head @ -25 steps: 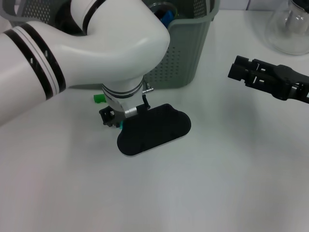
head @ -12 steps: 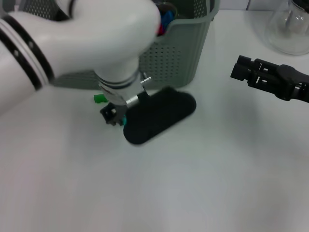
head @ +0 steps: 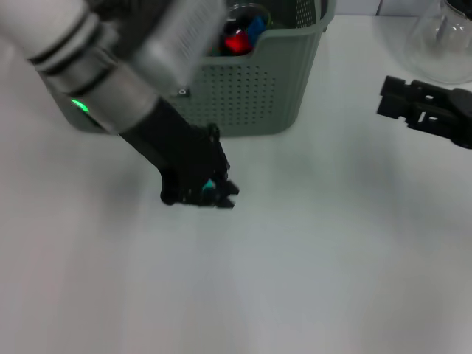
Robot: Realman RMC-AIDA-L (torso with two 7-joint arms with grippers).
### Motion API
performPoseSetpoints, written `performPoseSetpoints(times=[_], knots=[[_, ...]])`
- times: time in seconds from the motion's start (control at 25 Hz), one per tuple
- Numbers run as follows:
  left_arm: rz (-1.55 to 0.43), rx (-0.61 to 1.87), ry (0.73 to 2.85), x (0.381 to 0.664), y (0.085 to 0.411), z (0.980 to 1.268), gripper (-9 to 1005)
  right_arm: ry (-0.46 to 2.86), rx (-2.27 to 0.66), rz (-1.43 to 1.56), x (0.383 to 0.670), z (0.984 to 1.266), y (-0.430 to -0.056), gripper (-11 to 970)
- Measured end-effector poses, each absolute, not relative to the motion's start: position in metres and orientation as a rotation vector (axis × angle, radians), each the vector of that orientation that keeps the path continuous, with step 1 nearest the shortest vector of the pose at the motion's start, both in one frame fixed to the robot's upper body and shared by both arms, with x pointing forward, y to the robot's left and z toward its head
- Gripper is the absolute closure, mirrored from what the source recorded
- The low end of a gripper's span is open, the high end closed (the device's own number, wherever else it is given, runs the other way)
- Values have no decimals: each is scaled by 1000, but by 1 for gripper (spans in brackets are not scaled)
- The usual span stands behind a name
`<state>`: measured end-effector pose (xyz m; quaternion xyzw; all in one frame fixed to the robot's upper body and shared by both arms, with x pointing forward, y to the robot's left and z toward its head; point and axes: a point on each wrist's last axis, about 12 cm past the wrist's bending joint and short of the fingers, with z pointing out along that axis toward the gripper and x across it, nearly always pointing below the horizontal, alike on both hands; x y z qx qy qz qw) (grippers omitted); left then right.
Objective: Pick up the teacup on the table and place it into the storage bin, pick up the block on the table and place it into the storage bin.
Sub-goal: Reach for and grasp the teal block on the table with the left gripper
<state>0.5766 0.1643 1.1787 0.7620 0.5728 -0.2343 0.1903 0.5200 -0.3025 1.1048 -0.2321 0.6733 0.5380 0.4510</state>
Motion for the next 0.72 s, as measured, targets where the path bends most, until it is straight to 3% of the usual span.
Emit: performPoseSetpoints(times=[0.12, 0.28, 0.4, 0.72], knots=[[-721, 1942, 1699, 580, 184, 1176, 772, 1659, -591, 1327, 522, 1110, -308, 256], [-681, 1867, 1793, 583, 185, 1168, 825, 1662, -603, 1325, 526, 1116, -312, 256], [-679, 1873, 1815, 582, 183, 1166, 859, 1663, -611, 1324, 526, 1117, -312, 256], [-521, 2011, 1810, 586, 178, 1161, 807, 1668, -602, 1331, 523, 1115, -313, 256]])
